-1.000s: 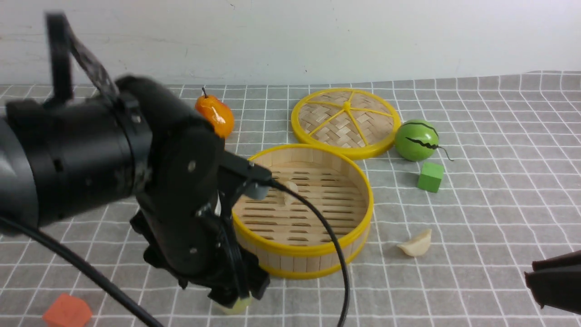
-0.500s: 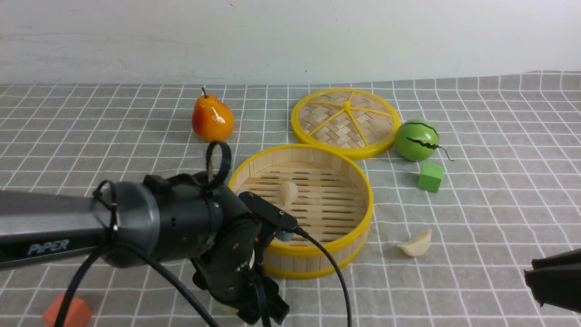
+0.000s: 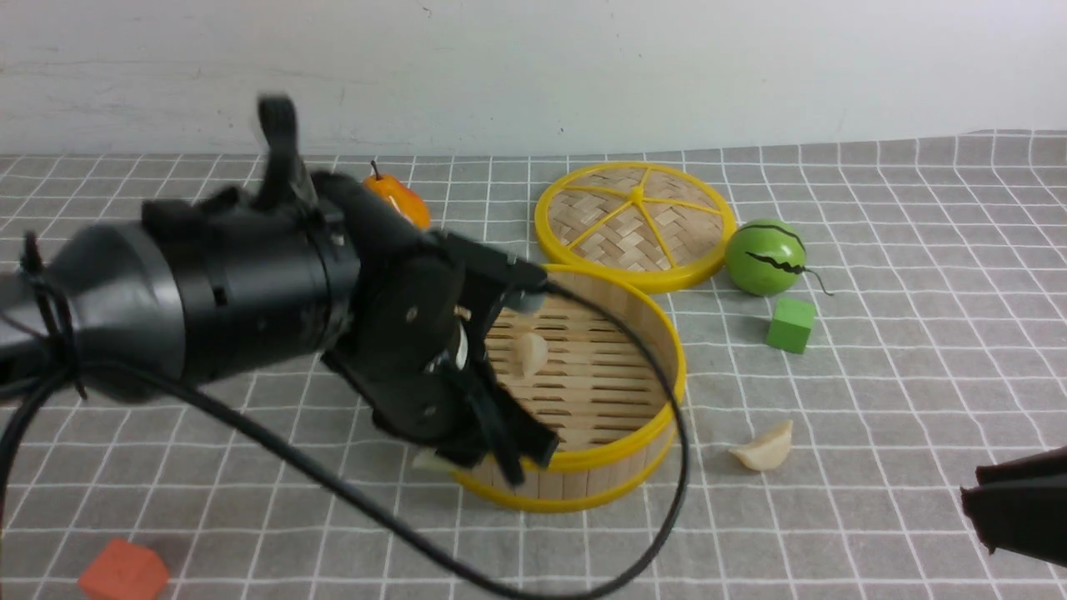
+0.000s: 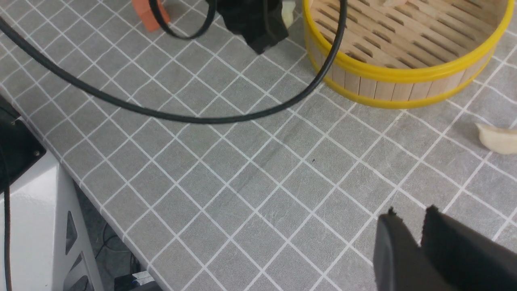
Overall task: Put the dumplings into the steamer on the table with the grey tablecloth.
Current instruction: 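Place the dumpling into the bamboo steamer basket with the left gripper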
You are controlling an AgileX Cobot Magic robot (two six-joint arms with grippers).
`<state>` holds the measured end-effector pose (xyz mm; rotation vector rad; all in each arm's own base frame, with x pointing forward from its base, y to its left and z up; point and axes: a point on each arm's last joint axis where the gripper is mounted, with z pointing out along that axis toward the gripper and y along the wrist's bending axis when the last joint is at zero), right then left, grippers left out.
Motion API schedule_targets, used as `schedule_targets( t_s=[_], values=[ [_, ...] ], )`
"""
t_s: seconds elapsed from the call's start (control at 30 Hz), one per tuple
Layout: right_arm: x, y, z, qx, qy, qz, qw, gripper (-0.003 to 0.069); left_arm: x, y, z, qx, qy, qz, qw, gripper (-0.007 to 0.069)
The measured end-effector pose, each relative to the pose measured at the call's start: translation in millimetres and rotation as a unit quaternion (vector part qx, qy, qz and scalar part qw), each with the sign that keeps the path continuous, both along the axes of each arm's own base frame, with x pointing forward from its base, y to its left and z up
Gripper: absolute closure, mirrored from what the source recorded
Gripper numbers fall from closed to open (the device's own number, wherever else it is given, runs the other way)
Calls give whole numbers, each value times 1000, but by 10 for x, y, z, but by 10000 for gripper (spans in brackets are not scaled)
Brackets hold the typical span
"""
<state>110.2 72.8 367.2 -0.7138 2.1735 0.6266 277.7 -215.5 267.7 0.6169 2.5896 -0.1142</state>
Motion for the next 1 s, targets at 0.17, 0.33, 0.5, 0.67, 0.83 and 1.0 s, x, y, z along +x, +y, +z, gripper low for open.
schedule_targets(
  t_s=[0.17, 0.33, 0.5, 0.67, 0.83, 1.0],
  values=[
    [2, 0, 2, 0, -1, -1, 1000, 545, 259, -219, 266, -34, -23, 7, 999, 419],
    [-2, 0, -1, 0, 1, 1, 1000, 541, 642, -428, -12, -18, -4, 20, 1000, 419],
    [-3, 0, -2, -1, 2, 1, 1000, 535, 888, -570, -379, 4, 22, 26, 999, 419],
    [-2, 0, -2, -1, 1, 1, 1000, 531, 991, -649, -582, 10, 30, 26, 999, 392],
    [20, -13, -6, -10, 0, -5, 1000, 531, 1015, -665, -610, 9, 25, 24, 999, 284],
    [254, -25, 52, -40, 29, -42, 998, 549, 1000, -609, -396, 41, 29, 22, 999, 217]
  ],
)
